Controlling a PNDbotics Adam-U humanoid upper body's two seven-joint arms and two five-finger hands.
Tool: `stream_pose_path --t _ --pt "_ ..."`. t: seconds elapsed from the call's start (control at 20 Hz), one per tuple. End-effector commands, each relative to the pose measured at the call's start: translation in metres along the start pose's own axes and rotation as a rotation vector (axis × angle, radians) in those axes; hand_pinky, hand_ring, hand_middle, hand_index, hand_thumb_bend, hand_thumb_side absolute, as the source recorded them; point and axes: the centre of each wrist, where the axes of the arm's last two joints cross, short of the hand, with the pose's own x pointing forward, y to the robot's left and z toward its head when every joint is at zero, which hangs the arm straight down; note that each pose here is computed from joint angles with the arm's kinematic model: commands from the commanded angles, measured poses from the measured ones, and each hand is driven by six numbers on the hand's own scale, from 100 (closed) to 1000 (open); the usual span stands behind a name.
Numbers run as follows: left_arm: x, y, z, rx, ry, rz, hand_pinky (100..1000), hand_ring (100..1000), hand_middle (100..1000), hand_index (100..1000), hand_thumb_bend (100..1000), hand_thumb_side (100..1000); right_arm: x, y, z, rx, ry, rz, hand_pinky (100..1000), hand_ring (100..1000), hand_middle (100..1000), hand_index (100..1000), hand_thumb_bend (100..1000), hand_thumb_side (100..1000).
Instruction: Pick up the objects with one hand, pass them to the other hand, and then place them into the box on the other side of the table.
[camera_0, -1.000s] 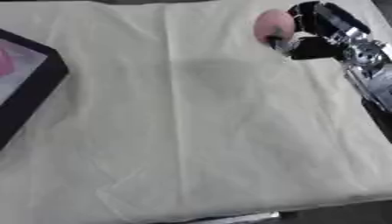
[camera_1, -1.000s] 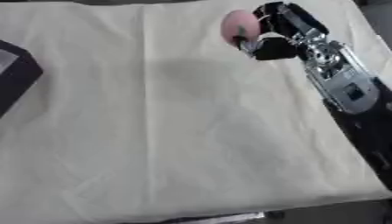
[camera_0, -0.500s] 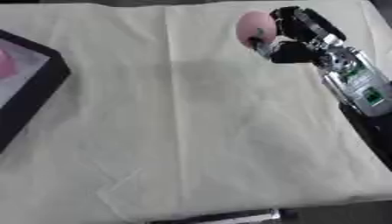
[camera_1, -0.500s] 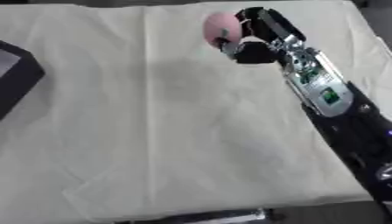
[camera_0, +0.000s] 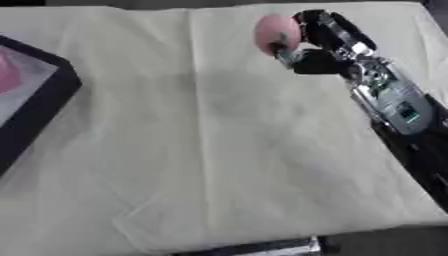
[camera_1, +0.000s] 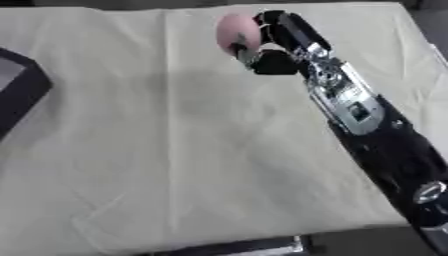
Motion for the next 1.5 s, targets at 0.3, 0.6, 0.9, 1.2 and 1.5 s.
stream_pose_path --t 0.3,0.6,0.9,1.2,1.5 --pt "0.014 0.011 -0.003 -0.048 -0.029 -0.047 801 658 664 731 402 496 0.014 0.008 -0.009 0.025 -0.07 0.015 788 639 638 567 202 100" --pt "0.027 0.003 -0.009 -0.139 -0.067 -0.064 801 661 665 734 405 508 0.019 0.02 -0.014 0.041 -0.109 0.001 788 643 645 571 200 100" --pt "0.048 -0.01 -0.015 -0.247 -0.132 -0.098 800 671 675 741 416 518 0.022 0.029 -0.019 0.055 -0.131 0.002 789 645 649 572 196 100" --pt "0.067 -0.027 -0.022 -0.349 -0.185 -0.123 801 680 684 748 421 532 0.024 0.036 -0.022 0.071 -0.142 0.014 791 648 651 573 196 100" --pt "0.084 -0.046 -0.026 -0.44 -0.232 -0.141 801 687 690 753 420 546 0.026 0.041 -0.026 0.08 -0.152 0.02 791 648 652 574 193 100"
